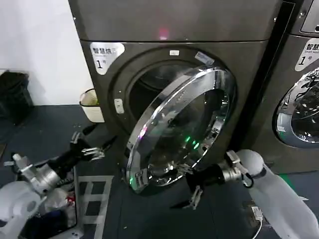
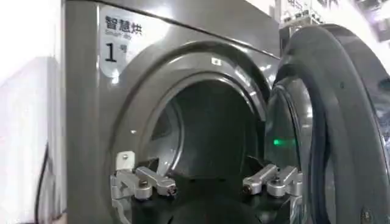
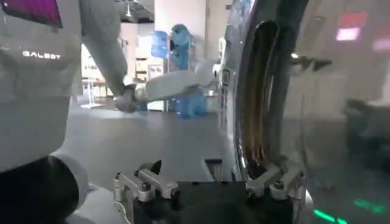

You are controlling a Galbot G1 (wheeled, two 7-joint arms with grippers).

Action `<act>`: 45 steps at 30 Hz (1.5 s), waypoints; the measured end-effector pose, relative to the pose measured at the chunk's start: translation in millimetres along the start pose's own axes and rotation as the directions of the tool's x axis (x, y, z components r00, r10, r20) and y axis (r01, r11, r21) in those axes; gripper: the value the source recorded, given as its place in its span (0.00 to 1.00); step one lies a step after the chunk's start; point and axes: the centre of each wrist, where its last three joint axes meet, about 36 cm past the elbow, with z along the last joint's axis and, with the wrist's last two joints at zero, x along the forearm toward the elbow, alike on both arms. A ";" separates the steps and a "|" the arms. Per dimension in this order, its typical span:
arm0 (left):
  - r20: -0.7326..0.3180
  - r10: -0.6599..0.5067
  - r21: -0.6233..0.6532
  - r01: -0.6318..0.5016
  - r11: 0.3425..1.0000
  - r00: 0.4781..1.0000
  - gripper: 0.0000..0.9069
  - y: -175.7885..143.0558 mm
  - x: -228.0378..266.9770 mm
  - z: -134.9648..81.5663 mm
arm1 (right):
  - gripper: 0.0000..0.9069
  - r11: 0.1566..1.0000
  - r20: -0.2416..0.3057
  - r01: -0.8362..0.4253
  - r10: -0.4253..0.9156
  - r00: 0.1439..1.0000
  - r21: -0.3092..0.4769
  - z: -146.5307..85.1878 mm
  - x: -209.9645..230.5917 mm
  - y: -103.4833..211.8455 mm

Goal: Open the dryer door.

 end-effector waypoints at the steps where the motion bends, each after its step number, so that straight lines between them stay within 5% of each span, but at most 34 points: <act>1: -0.003 0.006 0.003 -0.006 1.000 1.000 1.00 0.8 -3.2 1.7 | 1.00 1.000 -0.005 -0.014 0.014 1.000 -0.001 0.1 6.2 3.9; 17: -0.003 0.214 0.040 -0.213 0.976 0.977 1.00 -12.7 -47.2 16.1 | 1.00 0.952 -0.096 -0.307 0.307 0.947 0.018 4.0 121.0 69.3; 23: 0.024 0.301 0.053 -0.302 0.952 0.953 1.00 -25.7 -57.5 15.4 | 1.00 0.880 -0.091 -0.475 0.474 0.876 0.011 7.3 171.6 103.5; 36: 0.014 0.421 0.063 -0.421 0.905 0.907 1.00 -58.3 -80.5 29.6 | 1.00 0.515 0.137 -0.854 0.843 0.520 0.068 -3.8 234.7 211.8; 45: 0.018 0.501 0.089 -0.500 0.861 0.865 1.00 -87.9 -104.6 43.1 | 1.00 0.033 0.352 -0.997 0.934 0.056 0.070 -51.2 277.1 308.0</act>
